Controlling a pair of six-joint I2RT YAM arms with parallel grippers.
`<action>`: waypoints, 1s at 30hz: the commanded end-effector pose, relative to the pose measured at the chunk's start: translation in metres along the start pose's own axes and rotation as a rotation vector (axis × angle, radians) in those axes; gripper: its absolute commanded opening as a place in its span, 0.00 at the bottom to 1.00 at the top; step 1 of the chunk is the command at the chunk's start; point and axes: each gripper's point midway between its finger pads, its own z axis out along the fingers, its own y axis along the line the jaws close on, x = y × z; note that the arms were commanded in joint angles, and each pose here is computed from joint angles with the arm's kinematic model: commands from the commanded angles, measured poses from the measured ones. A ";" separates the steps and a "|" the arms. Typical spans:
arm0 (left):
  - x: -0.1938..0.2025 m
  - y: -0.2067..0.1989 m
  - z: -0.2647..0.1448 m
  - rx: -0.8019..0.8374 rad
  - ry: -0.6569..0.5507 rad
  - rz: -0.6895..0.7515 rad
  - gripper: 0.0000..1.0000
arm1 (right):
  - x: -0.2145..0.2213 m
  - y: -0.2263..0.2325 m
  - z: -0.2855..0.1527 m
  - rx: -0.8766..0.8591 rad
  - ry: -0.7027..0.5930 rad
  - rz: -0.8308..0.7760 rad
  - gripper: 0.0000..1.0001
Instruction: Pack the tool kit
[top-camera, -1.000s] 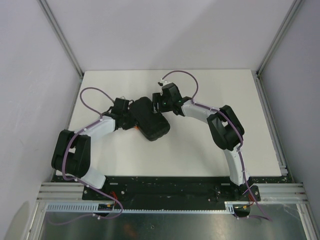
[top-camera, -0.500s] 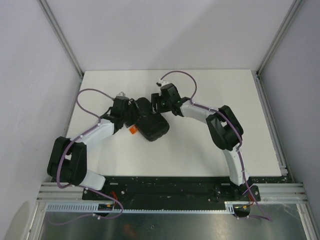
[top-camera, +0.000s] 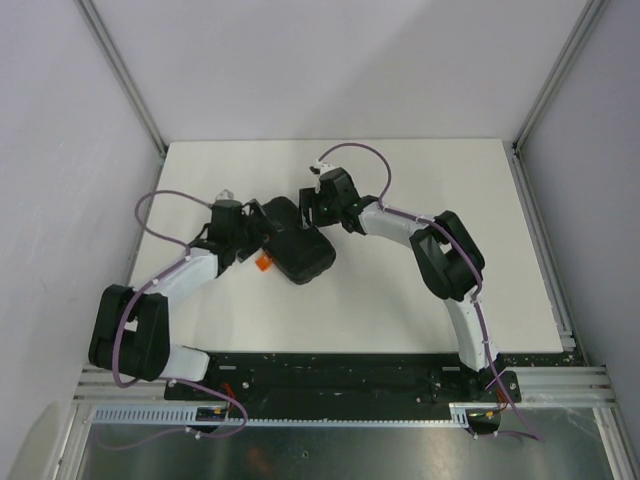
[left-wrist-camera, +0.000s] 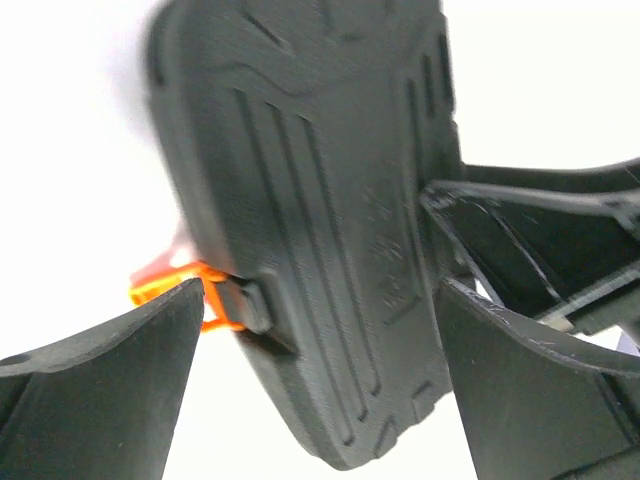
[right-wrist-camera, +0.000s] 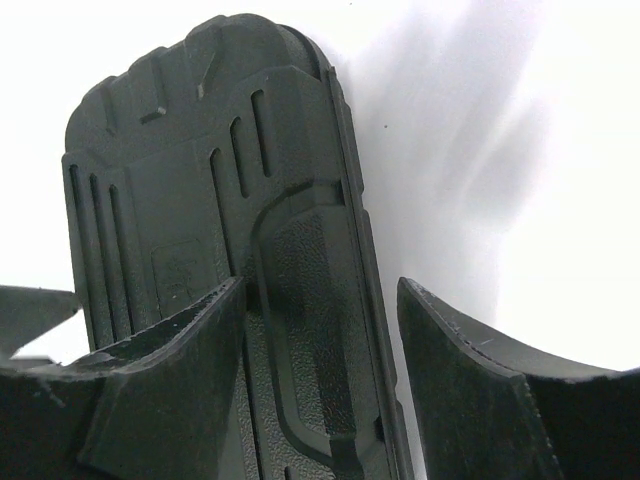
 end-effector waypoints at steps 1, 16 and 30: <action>-0.027 0.017 -0.006 -0.004 -0.072 -0.020 0.99 | 0.228 -0.070 -0.036 0.208 0.728 -0.022 0.66; -0.021 0.039 0.039 0.091 -0.002 0.004 0.99 | 0.142 -0.028 -0.033 -0.157 0.535 0.132 0.80; -0.015 -0.026 0.023 0.452 0.070 0.073 0.51 | 0.124 0.000 -0.026 -0.377 0.567 0.223 0.72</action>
